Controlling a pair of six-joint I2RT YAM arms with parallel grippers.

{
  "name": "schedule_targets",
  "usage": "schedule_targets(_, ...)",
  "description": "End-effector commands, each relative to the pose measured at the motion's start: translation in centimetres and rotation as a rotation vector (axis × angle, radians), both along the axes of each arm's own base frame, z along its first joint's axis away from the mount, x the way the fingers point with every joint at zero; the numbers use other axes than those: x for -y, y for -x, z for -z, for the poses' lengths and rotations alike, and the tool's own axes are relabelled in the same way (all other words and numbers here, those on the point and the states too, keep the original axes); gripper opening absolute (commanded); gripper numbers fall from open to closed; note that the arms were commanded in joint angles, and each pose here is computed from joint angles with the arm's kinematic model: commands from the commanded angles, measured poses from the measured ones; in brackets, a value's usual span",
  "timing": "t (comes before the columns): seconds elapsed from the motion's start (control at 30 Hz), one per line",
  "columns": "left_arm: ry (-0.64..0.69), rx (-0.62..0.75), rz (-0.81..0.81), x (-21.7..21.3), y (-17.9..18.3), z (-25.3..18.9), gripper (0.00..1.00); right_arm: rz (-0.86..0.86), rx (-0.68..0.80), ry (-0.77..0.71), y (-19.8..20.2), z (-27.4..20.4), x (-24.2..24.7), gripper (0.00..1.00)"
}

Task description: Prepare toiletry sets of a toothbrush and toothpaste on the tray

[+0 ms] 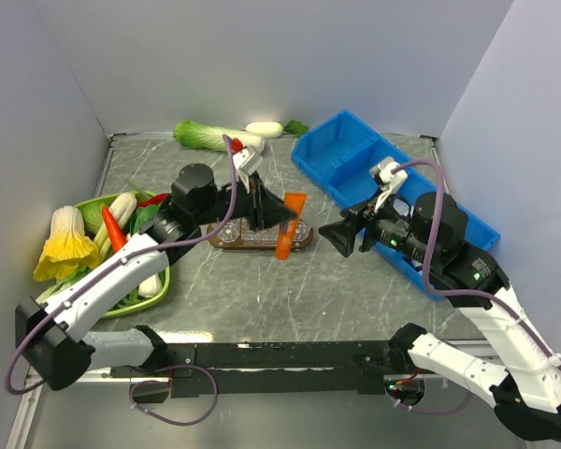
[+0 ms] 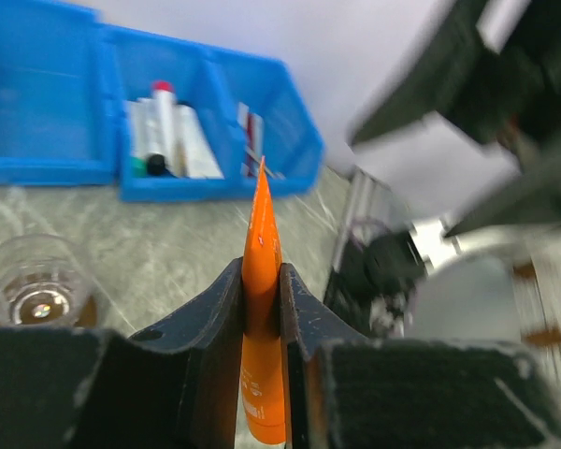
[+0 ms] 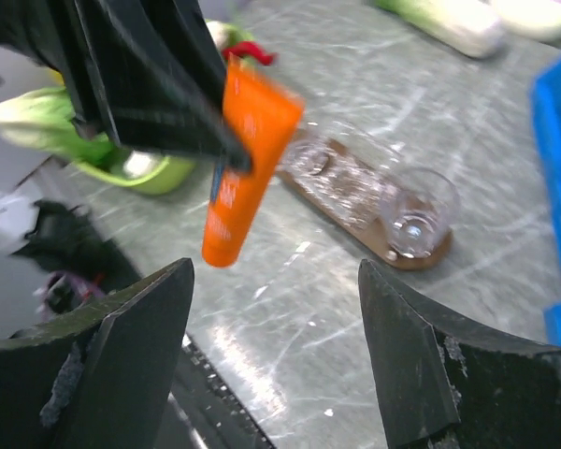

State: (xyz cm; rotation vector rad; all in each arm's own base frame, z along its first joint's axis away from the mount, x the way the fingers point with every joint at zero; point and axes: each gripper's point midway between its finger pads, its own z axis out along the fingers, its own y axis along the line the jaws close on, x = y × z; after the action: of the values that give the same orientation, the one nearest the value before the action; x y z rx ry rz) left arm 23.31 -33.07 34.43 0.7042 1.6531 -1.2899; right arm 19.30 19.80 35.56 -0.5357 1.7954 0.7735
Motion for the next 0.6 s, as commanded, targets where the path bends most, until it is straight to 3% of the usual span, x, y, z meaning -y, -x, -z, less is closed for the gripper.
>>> schedule_targets(0.0,-0.008,0.127,0.241,-0.5,4.7,0.3,0.01,-0.214,-0.044,0.021,2.1,-0.6,-2.2,0.73)
schedule_targets(0.27,-0.002,0.093,0.395,-1.0,7.8,1.9,0.01,-0.334,-0.115,0.017,2.5,0.2,-4.3,0.63)
schedule_targets(0.57,0.004,0.098,0.431,-1.3,8.7,1.7,0.01,-0.407,-0.134,-0.012,2.6,0.7,-5.8,0.46)
